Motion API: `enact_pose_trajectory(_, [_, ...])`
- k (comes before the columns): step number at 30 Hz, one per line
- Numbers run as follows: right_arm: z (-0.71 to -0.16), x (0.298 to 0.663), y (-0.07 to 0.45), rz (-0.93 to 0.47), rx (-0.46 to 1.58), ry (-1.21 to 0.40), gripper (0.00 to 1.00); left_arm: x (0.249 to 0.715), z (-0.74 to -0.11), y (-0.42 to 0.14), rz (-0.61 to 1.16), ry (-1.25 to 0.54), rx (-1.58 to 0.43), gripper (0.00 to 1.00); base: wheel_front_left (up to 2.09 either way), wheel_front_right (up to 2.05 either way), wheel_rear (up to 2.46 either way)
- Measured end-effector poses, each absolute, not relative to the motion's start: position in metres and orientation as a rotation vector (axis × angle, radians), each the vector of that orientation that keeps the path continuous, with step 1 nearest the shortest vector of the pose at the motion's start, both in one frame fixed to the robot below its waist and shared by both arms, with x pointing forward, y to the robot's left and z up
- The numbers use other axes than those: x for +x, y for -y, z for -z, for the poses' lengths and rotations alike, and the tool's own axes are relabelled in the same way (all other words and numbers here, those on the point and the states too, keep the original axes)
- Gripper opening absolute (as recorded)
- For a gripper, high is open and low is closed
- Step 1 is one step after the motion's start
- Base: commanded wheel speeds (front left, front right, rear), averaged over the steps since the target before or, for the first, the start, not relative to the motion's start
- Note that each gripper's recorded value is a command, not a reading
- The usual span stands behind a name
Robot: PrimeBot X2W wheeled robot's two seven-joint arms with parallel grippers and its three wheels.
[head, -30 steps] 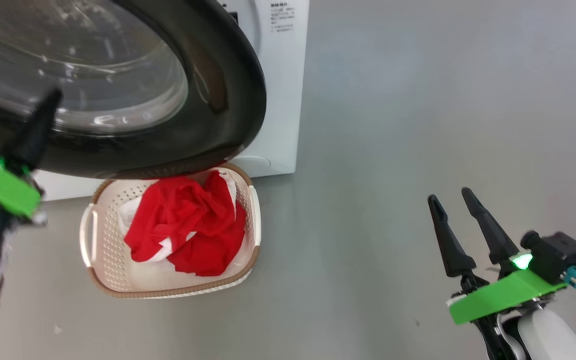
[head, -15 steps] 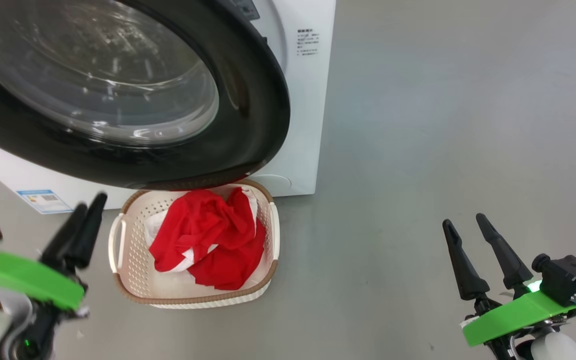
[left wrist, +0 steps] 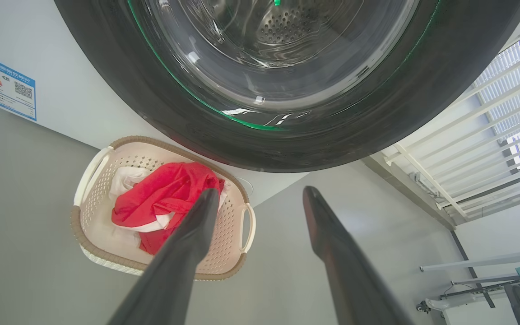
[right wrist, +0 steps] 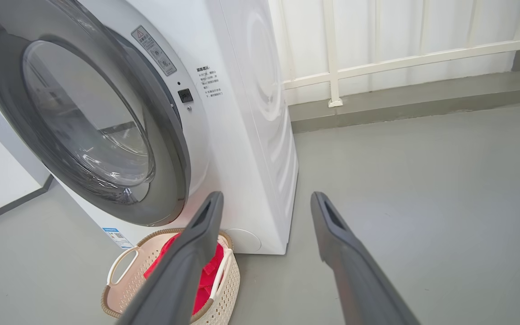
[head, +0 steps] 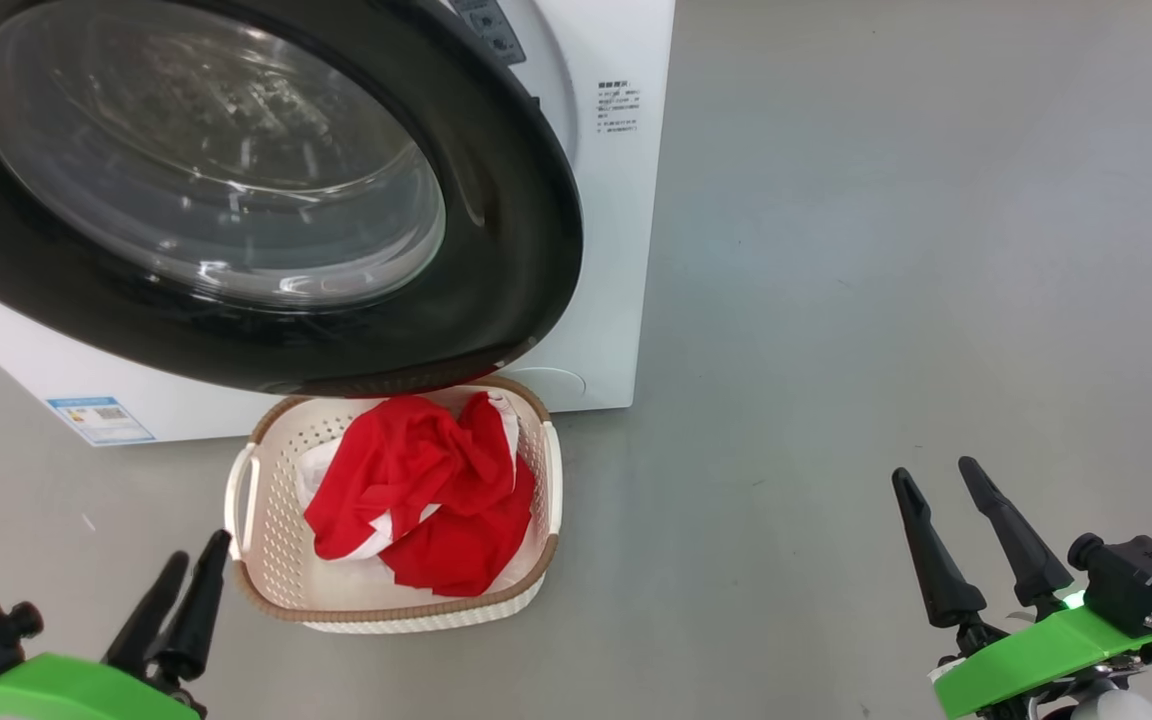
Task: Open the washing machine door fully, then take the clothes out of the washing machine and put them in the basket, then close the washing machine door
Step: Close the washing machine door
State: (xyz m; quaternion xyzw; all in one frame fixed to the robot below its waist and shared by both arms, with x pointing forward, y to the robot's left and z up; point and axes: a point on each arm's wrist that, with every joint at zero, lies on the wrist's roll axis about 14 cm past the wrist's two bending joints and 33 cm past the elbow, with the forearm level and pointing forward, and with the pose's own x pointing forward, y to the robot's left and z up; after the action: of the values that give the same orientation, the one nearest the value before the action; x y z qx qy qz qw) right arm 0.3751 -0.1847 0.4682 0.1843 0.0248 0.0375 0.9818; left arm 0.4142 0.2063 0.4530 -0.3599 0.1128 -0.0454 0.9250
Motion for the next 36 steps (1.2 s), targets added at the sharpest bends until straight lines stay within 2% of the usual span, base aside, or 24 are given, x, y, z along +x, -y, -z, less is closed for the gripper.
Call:
enact_pose_trajectory(14, [-0.466,0.362,0.206,-0.008,0.365,-0.048,1.0,0.394,-0.434,-0.215,-0.015,-0.174,-0.6,1.0,0.0,0.0,0.0])
enact_pose_trajectory(20, [-0.469,0.359,0.211,0.005,0.364,-0.039,1.0,0.389,-0.434,-0.212,0.0,-0.159,-0.45,1.0,0.0,0.0,0.0])
enact_pose_trajectory(36, [-0.472,0.352,0.22,0.03,0.364,-0.022,1.0,0.381,-0.461,-0.213,-0.028,-0.052,-0.213,1.0,0.0,0.0,0.0])
